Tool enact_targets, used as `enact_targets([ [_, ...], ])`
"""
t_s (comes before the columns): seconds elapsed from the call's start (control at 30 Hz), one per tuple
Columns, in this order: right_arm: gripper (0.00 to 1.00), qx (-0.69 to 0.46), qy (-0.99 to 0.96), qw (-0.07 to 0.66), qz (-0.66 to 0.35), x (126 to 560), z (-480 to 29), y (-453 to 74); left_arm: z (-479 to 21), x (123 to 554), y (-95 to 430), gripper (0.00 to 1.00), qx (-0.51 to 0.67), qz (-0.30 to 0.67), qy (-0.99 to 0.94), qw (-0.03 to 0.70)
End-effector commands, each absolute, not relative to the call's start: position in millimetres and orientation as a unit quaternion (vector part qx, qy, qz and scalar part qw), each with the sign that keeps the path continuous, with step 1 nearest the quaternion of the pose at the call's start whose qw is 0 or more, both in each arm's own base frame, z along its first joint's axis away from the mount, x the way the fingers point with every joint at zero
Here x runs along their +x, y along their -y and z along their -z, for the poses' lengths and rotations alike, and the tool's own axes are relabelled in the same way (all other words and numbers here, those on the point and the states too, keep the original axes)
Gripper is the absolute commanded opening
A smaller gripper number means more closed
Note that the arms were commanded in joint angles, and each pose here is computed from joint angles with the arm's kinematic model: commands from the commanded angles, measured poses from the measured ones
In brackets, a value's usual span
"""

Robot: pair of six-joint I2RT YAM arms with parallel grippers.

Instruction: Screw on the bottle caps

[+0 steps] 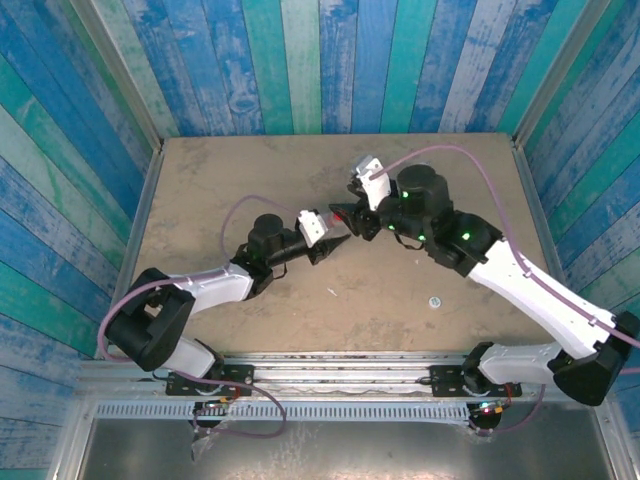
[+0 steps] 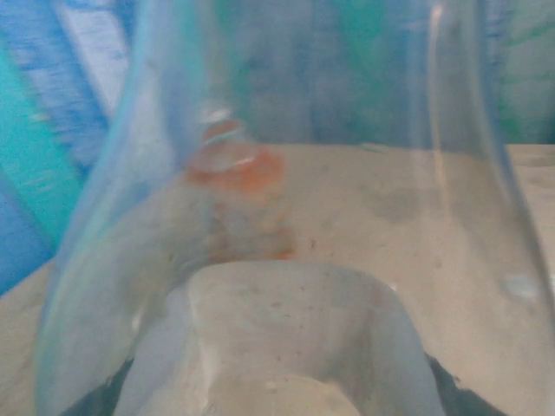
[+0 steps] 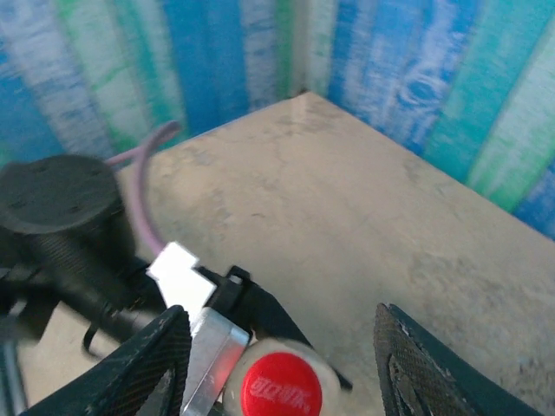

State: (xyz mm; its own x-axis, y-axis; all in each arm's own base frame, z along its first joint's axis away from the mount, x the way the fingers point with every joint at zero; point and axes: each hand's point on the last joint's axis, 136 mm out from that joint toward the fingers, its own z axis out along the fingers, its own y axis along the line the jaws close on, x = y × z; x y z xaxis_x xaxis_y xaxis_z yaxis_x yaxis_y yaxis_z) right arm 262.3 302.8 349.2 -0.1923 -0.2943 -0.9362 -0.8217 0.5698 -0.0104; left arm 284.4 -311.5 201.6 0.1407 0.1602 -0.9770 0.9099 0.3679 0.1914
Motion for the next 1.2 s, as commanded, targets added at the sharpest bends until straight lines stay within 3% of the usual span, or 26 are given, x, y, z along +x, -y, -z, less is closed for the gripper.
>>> enact_targets([
  [0.0, 0.57, -0.510, -0.670, 0.453, -0.293, 222, -342, -306, -231, 239, 324, 0.48, 0.525, 0.409, -0.495, 0.559],
  [0.33, 0.51, -0.551, -0.654, 0.408, -0.320, 208, -332, -293, -242, 213, 328, 0.48, 0.566, 0.461, -0.447, 0.517],
  [0.8, 0.29, -0.534, -0.677, 0.388, -0.324, 214, -323, -295, -249, 226, 326, 0.47, 0.545, 0.437, -0.465, 0.544],
  [0.9, 0.26, -0.490, -0.712, 0.404, -0.300, 234, -322, -293, -253, 249, 323, 0.47, 0.505, 0.399, -0.498, 0.581],
  [1.0, 0.19, -0.376, -0.774, 0.429, -0.275, 270, -314, -285, -254, 280, 314, 0.46, 0.454, 0.346, -0.541, 0.617],
  [1.17, 0.13, -0.249, -0.818, 0.444, -0.267, 279, -297, -294, -252, 326, 291, 0.46, 0.364, 0.241, -0.603, 0.668],
])
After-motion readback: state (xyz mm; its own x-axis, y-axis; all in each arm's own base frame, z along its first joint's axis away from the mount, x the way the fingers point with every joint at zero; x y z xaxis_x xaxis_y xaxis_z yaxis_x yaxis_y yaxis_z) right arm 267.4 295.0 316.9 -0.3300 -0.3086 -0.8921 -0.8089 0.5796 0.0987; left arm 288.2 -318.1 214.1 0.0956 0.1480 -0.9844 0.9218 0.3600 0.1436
